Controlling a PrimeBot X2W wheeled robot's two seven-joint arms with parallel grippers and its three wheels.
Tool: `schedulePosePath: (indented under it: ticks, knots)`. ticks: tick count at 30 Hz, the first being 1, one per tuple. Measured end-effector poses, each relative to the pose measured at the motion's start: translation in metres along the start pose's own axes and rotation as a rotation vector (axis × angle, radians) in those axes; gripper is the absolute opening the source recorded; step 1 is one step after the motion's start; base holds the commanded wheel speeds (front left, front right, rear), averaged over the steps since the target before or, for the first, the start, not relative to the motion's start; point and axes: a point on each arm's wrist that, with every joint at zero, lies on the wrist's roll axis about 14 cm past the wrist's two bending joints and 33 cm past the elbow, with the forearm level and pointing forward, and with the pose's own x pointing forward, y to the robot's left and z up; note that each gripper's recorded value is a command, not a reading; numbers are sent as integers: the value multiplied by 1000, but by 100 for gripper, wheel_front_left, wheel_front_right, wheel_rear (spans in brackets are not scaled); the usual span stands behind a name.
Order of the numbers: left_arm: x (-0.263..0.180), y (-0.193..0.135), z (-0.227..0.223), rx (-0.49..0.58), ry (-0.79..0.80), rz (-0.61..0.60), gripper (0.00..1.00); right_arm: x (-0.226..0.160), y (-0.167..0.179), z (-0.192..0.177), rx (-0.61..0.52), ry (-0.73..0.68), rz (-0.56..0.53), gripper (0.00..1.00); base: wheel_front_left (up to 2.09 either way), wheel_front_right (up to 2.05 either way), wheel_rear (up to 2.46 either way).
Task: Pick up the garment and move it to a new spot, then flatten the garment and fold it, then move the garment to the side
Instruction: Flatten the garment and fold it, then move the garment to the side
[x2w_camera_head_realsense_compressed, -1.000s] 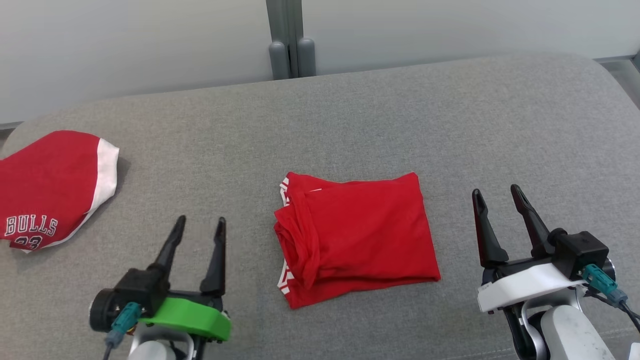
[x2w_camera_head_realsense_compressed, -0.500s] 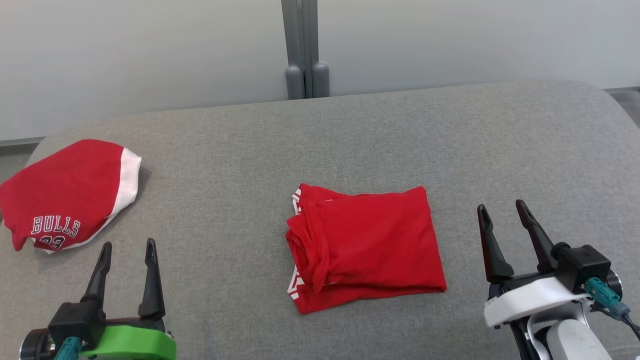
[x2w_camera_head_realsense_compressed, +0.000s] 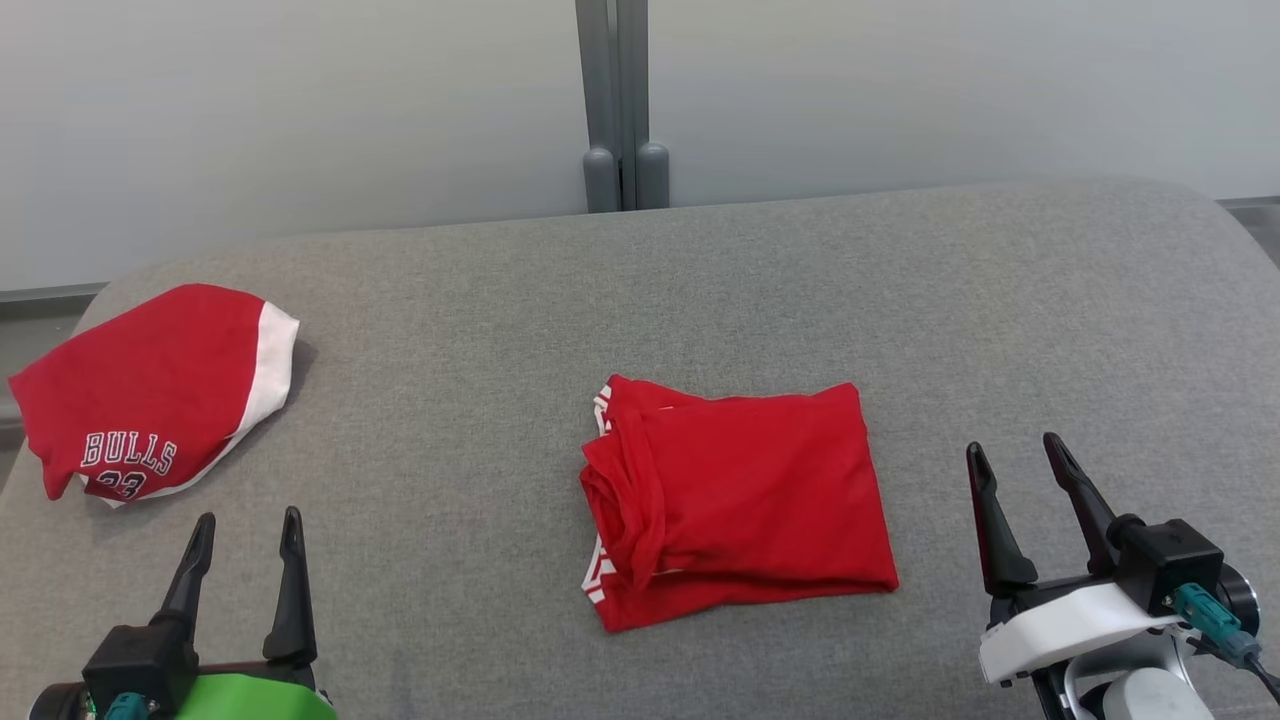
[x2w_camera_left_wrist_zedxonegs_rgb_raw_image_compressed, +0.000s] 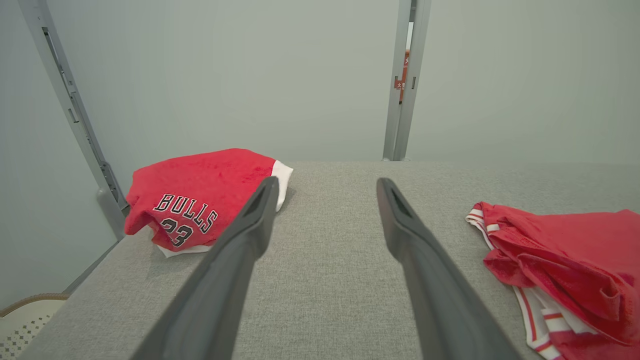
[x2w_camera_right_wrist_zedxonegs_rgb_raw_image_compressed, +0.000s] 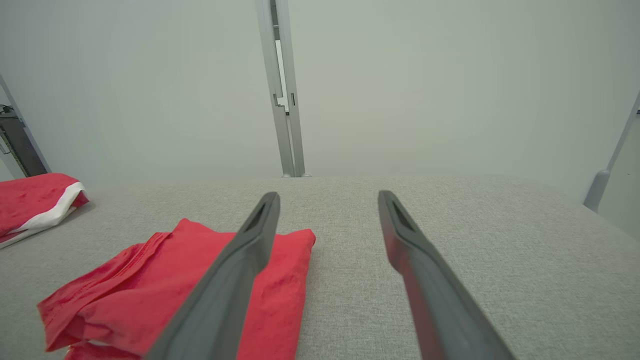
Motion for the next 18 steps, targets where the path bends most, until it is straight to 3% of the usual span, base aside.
schedulePosePath:
  ticks: [18]
  knots:
    - [2, -5, 5, -2, 14, -15, 100, -1, -4, -6, -8, 20, -15, 100, 0, 0, 0]
